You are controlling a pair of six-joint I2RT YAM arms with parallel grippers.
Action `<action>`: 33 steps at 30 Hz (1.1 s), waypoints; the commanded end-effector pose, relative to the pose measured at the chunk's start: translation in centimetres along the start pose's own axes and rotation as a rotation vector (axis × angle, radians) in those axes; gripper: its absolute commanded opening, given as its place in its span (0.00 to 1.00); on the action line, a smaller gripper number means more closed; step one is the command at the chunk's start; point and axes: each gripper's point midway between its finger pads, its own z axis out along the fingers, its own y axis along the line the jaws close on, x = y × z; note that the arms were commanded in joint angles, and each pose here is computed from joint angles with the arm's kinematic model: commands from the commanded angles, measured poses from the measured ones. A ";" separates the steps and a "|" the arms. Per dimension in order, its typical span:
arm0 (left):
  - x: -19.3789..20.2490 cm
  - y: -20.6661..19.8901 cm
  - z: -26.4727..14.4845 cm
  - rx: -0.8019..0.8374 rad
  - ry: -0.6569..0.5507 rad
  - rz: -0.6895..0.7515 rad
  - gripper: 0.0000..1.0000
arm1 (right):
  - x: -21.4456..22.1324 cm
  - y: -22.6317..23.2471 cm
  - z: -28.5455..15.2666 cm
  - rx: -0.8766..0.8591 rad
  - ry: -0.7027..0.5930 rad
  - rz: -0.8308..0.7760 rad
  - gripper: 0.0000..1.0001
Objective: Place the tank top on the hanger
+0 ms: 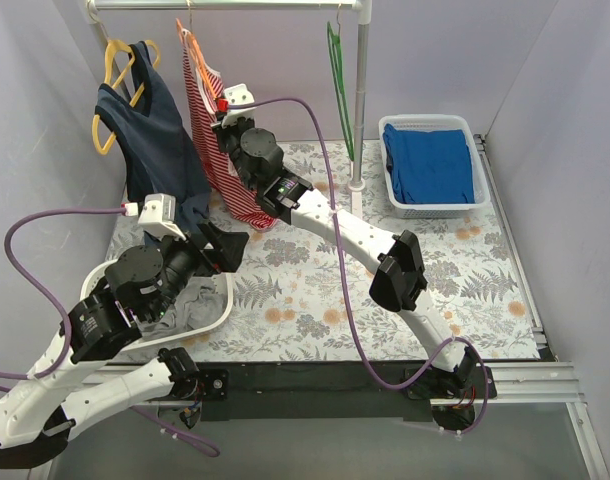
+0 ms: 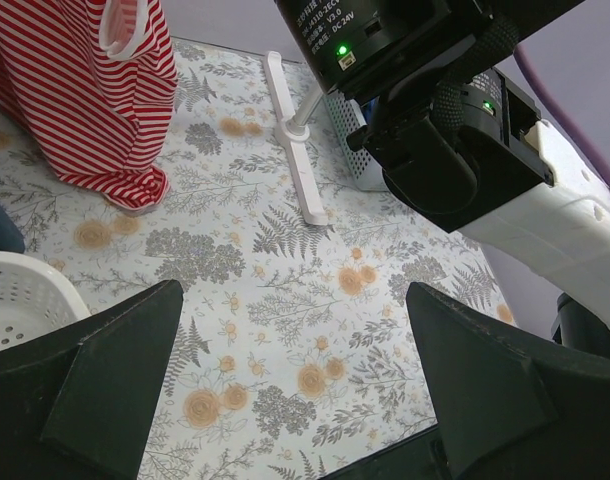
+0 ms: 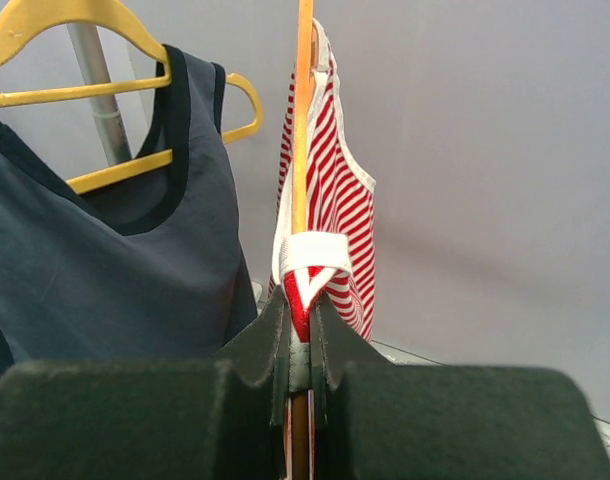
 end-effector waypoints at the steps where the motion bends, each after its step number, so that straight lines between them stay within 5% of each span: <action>1: -1.2 0.0 -0.6 -0.005 -0.028 -0.012 0.96 | -7.2 -0.2 -0.1 -0.007 -0.184 0.113 0.01; 5: -1.9 0.1 -0.8 -0.011 -0.051 -0.026 0.98 | -7.7 0.1 -0.5 -0.031 -0.184 0.122 0.07; 24: -8.4 -0.6 -2.7 -0.013 -0.240 -0.089 0.98 | -14.0 1.2 -6.5 -0.199 -0.178 0.217 0.76; 33: -9.4 -3.4 -0.9 0.039 -0.229 -0.050 0.98 | -14.9 -1.4 -13.3 -0.233 -0.091 0.287 0.84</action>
